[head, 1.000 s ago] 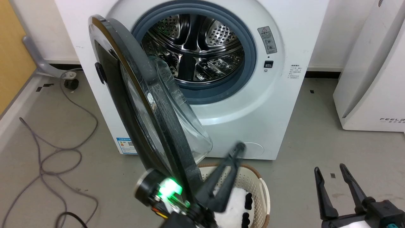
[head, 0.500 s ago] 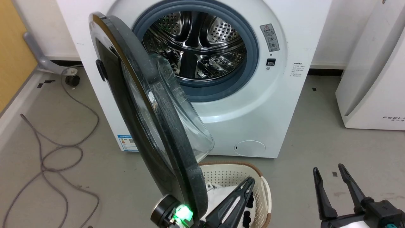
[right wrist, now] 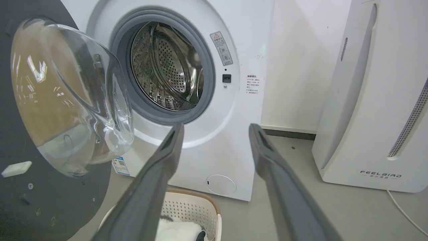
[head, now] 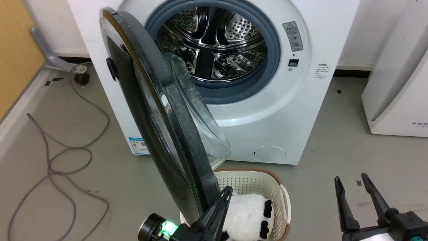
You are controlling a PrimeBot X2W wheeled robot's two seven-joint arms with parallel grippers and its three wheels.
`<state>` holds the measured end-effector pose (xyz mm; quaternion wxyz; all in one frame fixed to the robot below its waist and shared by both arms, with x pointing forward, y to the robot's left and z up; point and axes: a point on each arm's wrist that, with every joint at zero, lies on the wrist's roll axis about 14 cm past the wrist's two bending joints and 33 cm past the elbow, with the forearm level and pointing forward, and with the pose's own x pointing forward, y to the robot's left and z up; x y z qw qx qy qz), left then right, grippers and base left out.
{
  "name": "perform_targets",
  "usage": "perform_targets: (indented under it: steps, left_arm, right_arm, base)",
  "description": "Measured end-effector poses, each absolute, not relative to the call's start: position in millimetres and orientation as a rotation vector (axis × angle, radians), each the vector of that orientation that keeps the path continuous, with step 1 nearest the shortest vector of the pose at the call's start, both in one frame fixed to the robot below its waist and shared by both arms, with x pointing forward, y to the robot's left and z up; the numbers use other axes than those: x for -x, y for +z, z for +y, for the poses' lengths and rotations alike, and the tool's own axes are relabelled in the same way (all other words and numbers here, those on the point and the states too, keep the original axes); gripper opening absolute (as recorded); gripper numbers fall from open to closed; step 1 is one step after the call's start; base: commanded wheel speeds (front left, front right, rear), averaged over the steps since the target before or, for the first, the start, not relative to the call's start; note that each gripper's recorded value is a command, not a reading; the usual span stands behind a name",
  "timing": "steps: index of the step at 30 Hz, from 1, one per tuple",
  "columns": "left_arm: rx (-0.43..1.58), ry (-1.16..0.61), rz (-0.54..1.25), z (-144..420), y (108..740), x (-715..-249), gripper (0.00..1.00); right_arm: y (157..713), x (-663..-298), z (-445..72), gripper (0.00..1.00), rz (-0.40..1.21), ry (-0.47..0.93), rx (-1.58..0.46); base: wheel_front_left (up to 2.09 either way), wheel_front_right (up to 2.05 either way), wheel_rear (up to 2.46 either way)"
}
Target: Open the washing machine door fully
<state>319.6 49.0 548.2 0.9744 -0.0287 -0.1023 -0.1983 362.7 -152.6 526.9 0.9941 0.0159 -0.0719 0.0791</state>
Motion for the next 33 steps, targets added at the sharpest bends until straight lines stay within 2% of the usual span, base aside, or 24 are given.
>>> perform_targets:
  steps: [15, 33]
  left_arm:
    - [0.071, -0.31, -0.182, 71, 541, -310, 0.0]
    - [0.017, -0.06, -0.186, 144, 541, -285, 0.0]
  right_arm:
    - [524, -375, -126, 1.0, -0.132, 0.237, -0.047]
    - [518, -398, -47, 1.0, -0.11, 0.458, -0.079]
  base:
    - [0.0, 0.0, 0.0]
    - [0.0, 0.0, 0.0]
